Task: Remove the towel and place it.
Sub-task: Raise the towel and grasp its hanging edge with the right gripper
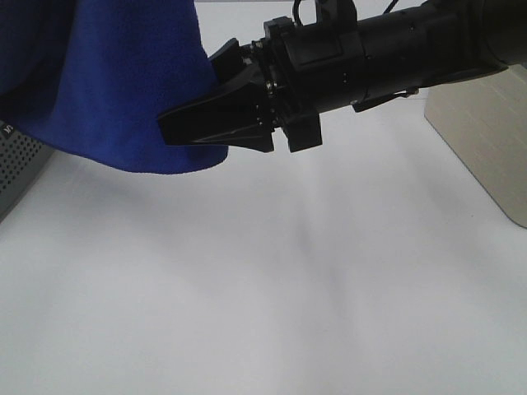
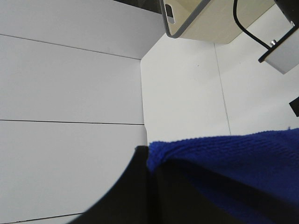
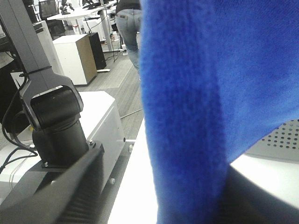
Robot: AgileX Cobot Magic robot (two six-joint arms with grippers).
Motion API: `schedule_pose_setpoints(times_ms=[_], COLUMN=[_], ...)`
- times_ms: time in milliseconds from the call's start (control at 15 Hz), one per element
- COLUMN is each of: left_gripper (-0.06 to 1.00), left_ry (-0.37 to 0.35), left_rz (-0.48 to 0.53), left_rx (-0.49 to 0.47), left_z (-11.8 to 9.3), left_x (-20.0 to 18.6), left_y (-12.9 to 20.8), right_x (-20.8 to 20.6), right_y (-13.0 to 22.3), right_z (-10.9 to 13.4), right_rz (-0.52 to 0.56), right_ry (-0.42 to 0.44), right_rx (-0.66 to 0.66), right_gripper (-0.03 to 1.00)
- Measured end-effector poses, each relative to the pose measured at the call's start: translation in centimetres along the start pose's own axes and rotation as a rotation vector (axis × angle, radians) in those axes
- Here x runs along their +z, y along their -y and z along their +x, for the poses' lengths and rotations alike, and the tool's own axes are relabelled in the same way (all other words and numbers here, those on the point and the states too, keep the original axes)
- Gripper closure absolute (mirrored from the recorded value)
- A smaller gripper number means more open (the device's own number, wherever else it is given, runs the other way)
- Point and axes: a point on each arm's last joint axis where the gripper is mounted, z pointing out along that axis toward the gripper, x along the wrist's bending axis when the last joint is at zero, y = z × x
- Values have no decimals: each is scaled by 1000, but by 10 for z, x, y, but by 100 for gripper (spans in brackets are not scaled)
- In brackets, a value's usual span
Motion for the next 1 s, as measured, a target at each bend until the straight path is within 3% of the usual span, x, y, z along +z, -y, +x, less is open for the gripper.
schedule_pose_setpoints(times_ms=[67, 133, 200, 400, 667, 800, 1000], left_gripper=[94, 94, 94, 94, 94, 94, 94], left_ry=[0, 1, 1, 1, 2, 2, 12], left_rz=[0, 0, 0, 0, 1, 1, 3], left_rx=[0, 0, 0, 0, 0, 0, 0], left_z=[0, 0, 0, 0, 0, 0, -1], left_x=[0, 0, 0, 0, 0, 0, 0], left_y=[0, 0, 0, 0, 0, 0, 0], right_x=[0, 0, 0, 0, 0, 0, -1], right_y=[0, 0, 0, 0, 1, 2, 0], right_z=[0, 0, 0, 0, 0, 0, -6], right_rz=[3, 4, 4, 5, 13, 19, 124], right_ry=[-1, -2, -2, -2, -5, 2, 58], right_rx=[4, 11, 22, 26, 63, 168, 356], right_gripper=[47, 65, 74, 94, 95, 95, 95])
